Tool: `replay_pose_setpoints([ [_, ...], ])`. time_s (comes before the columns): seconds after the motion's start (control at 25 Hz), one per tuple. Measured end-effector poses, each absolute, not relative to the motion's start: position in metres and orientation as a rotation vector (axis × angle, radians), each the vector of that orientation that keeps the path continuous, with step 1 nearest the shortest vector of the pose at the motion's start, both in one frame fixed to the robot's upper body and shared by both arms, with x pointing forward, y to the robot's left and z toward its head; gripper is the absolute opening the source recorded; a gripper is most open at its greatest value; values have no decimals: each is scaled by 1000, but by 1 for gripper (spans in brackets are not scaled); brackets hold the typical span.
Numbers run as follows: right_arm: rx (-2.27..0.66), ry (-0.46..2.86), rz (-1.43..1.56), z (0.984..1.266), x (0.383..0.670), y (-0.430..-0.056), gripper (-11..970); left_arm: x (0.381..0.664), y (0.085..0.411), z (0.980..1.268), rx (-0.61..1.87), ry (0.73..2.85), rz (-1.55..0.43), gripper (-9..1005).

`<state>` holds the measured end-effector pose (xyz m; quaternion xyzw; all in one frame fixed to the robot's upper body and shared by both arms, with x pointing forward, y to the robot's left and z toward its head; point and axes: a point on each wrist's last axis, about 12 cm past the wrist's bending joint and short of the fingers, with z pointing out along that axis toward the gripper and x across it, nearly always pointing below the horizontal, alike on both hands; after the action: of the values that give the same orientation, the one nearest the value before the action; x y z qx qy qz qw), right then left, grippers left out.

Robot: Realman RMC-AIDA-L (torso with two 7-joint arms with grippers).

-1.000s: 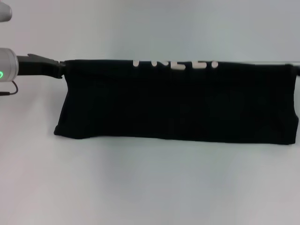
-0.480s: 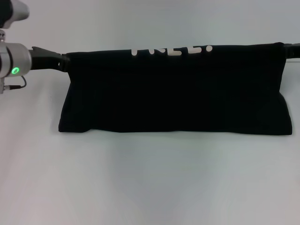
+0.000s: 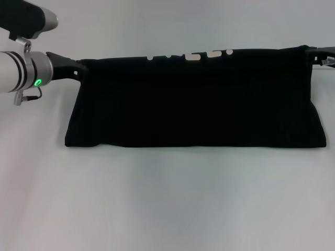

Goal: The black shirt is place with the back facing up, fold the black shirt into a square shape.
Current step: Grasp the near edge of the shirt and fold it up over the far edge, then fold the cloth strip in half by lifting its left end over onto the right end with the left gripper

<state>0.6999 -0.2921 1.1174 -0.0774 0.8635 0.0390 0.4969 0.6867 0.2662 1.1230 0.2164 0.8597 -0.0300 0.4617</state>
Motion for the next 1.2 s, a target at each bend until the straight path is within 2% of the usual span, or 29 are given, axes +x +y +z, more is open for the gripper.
replay_pose_setpoints([
  [0.28,-166,2094,118,1112,696,-293,-1,687,263,1122,536,2108,-61,0],
  [0.64,-221,2107,171,1107,692,-283,17,689,260,1121,532,2103,-48,69],
  [0.84,-234,2108,192,1108,690,-287,227,689,258,1120,518,2099,-32,107],
  [0.92,-226,2105,189,1110,690,-290,272,690,260,1120,497,2091,-7,122],
  [1.12,-159,2102,229,1114,689,-301,384,691,265,1122,454,2073,26,320],
  [1.2,-132,2102,257,1115,687,-307,429,692,266,1126,442,2070,6,588],
])
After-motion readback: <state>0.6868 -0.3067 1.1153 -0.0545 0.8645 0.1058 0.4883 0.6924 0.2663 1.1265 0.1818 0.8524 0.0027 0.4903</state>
